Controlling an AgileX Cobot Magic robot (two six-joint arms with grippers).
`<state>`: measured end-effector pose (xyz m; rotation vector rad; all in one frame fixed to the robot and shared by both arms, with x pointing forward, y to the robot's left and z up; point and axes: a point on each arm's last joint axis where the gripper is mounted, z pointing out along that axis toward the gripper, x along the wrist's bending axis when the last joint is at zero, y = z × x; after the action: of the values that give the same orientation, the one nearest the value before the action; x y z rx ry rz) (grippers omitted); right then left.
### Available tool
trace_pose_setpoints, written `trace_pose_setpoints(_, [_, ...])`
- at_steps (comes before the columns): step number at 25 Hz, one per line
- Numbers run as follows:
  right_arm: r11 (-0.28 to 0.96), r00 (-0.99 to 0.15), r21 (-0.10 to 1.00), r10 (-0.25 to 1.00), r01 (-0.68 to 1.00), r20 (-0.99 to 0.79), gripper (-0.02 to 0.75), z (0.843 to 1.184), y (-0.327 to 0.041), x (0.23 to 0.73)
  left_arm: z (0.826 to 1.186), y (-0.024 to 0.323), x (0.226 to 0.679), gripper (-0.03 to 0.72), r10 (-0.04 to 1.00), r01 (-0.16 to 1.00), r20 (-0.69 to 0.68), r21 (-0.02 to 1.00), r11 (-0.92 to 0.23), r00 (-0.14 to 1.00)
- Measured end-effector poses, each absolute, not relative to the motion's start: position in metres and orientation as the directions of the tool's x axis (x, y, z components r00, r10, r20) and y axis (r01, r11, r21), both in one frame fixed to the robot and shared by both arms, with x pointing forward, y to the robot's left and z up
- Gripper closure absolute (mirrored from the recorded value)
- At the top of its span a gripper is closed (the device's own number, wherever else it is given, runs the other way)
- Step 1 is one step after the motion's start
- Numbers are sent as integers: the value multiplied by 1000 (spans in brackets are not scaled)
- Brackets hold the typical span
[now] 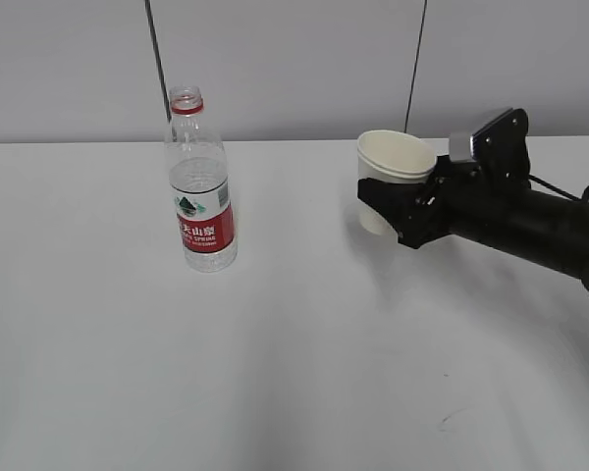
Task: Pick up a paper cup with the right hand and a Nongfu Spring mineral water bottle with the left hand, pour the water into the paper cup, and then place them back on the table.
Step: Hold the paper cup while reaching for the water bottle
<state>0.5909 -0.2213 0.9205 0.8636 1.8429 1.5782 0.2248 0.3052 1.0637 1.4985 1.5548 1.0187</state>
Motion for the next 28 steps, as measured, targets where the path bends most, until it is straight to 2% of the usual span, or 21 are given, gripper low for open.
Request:
trace_pose_setpoints(4, [138,-680,985,733,105,-30,255,919,-218,588,1064,305,225,428,999,415,17,910,4,-48])
trace_pose_setpoints(10, [156,-700,983,713,100,-42,255,918,-216,586,1066,305,239,292,999,475,13,880,8,-42])
trace_pose_setpoints(13, [156,-702,983,711,101,-41,255,918,-216,586,1081,303,253,263,1000,429,-9,903,19,-26])
trace_pose_setpoints(15, [156,-702,983,711,101,-41,255,918,-216,586,1089,301,268,258,999,381,-37,924,38,-10])
trace_pose_setpoints(18, [156,-702,983,711,101,-41,255,918,-216,586,1095,299,294,247,999,370,-42,928,36,7])
trace_pose_setpoints(23, [148,-693,984,720,103,-36,255,918,-217,586,1095,294,345,116,997,378,-28,926,-4,78])
trace_pose_setpoints(28, [145,-690,984,723,104,-34,255,918,-217,587,1083,295,390,82,997,385,-32,923,4,67])
